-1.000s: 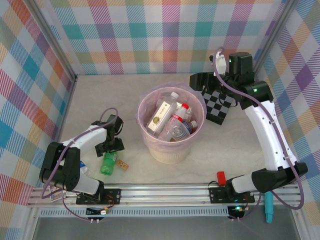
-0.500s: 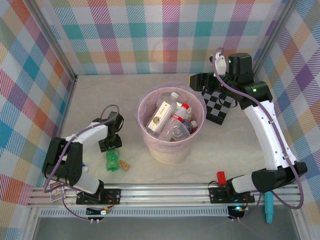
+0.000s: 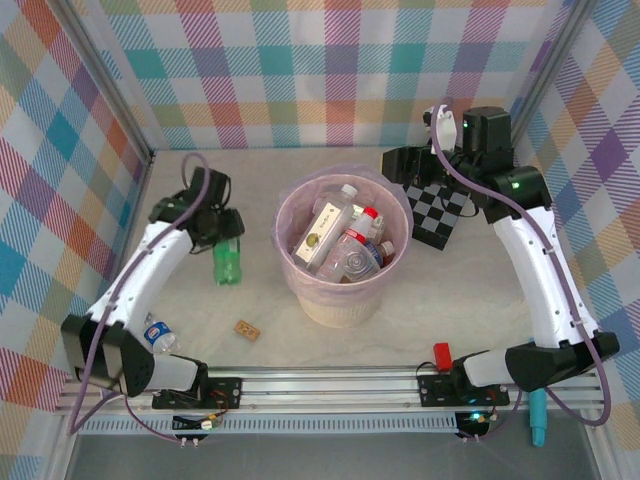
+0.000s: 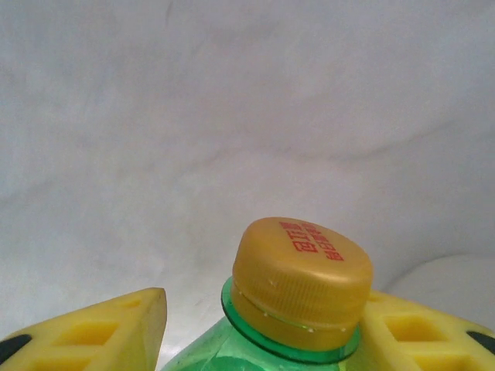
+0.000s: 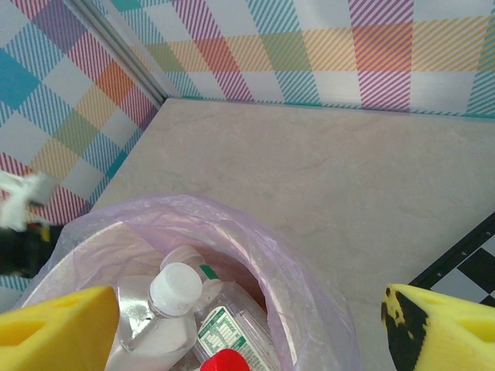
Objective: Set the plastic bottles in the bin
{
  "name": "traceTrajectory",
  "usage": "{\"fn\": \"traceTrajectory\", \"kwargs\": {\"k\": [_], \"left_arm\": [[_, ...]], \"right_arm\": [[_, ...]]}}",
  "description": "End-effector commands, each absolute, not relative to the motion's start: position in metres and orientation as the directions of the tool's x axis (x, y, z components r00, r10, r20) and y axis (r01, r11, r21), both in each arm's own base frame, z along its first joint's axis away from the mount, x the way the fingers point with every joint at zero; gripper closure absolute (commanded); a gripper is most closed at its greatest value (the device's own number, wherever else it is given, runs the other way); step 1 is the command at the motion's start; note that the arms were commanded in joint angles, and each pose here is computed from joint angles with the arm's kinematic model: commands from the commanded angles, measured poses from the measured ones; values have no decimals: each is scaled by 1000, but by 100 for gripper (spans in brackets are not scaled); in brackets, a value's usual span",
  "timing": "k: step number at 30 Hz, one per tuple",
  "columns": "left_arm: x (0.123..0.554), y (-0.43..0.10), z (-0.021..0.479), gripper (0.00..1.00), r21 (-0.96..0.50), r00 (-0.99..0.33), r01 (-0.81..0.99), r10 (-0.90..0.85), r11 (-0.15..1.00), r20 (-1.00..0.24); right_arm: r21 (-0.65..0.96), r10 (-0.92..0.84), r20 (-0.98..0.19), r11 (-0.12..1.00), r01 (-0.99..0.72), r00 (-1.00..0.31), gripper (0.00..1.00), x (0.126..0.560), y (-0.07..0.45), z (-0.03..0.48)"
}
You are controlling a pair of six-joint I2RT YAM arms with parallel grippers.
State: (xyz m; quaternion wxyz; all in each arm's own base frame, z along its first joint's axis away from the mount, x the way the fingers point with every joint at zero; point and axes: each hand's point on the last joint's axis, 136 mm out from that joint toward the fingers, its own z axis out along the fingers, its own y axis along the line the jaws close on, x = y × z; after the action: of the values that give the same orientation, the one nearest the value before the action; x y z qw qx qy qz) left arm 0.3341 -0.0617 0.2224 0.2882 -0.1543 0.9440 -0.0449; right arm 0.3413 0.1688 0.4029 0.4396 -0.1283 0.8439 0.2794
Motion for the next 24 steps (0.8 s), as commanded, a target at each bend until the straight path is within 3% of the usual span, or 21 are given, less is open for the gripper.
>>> {"fn": "traceTrajectory", "kwargs": {"k": [1,6,13,16,24], "left_arm": [[330,-74,295,66,-228,-719,-134,-253,964,-647],[329,-122,401,67,-284,-524,149,-168,947,-835],[316,-190,495,75,-352,-307,496,-219,794,-926],[316,-226,492,75,-346,-346,579,-162,739,-924],[325,-276,412,75,-246,-502,560,88,791,-860]], "right_arm": [[366,30,-813,802,-471,-581,12,330,166,404],[364,26,-803,813,-455,-595,12,326,161,396],[396,52,-784,809,-434,-618,12,325,162,389],[404,63,-782,809,-427,-620,12,324,161,387],[401,57,-770,818,-412,-636,12,325,160,379]]}}
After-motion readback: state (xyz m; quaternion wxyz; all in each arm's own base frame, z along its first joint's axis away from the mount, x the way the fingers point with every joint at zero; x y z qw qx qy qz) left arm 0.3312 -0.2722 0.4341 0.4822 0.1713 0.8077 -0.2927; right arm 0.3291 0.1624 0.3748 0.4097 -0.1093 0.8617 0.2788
